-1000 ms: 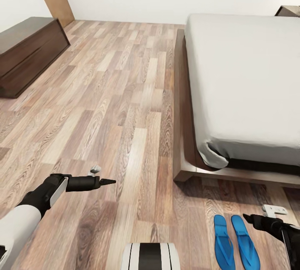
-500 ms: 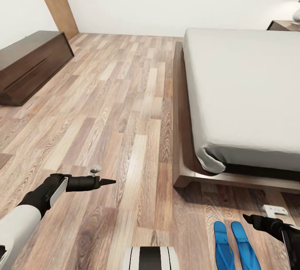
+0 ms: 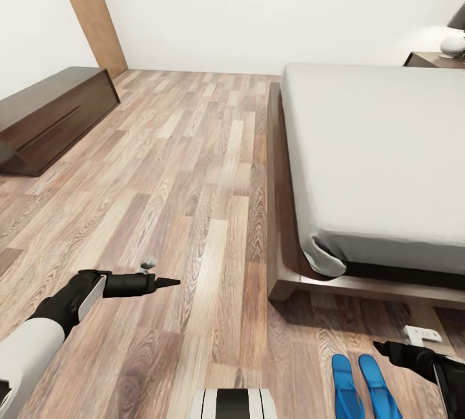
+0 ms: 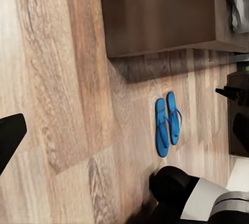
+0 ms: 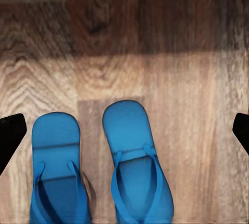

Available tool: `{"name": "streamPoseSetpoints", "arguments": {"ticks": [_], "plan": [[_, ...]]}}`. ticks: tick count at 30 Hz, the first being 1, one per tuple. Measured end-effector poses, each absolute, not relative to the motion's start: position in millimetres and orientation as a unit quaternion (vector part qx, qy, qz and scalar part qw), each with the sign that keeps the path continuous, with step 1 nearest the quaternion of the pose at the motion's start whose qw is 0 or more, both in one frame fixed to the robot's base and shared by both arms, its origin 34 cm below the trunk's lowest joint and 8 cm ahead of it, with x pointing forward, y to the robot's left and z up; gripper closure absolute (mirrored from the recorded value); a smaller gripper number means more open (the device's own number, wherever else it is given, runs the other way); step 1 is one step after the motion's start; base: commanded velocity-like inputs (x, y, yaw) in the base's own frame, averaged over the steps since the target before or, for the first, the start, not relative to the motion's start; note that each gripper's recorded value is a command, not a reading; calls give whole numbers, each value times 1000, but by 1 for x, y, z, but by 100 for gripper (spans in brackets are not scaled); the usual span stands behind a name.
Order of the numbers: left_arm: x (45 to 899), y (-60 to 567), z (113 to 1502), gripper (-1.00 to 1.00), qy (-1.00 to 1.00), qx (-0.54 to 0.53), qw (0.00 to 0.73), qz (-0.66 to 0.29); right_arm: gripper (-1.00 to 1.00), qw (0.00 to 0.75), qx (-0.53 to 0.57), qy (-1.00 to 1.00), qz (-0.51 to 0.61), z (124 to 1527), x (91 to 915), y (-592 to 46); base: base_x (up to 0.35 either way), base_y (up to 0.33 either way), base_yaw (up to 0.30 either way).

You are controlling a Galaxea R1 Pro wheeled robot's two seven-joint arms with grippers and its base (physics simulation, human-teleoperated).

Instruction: In the bedroom, move the book from the bed onto either nightstand, and place the two sandals side by side next to the bed.

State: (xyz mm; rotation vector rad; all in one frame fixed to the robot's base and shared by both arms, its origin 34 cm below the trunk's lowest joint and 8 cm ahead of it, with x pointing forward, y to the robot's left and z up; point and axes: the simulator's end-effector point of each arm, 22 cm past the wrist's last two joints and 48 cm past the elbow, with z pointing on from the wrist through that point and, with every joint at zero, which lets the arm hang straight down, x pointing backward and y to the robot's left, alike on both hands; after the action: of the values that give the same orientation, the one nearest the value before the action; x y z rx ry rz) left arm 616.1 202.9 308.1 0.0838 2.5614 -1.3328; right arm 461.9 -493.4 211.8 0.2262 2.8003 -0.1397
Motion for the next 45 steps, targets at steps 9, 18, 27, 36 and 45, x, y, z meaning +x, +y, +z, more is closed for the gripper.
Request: {"name": "streamPoseSetpoints", "arguments": {"ticks": [9, 18, 27, 36, 45], "plan": [[619, 202, 324, -100, 878, 31, 135, -458, -100, 160, 87, 983, -34, 212, 456, -484, 0, 0, 0], [625, 202, 345, -100, 875, 39, 151, -458, -100, 179, 86, 979, -33, 226, 466, -484, 0, 0, 0], [630, 202, 366, -100, 872, 47, 167, -457, -100, 199, 86, 976, -31, 242, 477, -484, 0, 0, 0], [635, 202, 387, -100, 869, 56, 183, -455, -100, 217, 86, 972, -30, 257, 486, -484, 0, 0, 0], [639, 202, 408, -100, 866, 64, 199, -454, -100, 235, 87, 968, -28, 273, 495, -484, 0, 0, 0]]}}
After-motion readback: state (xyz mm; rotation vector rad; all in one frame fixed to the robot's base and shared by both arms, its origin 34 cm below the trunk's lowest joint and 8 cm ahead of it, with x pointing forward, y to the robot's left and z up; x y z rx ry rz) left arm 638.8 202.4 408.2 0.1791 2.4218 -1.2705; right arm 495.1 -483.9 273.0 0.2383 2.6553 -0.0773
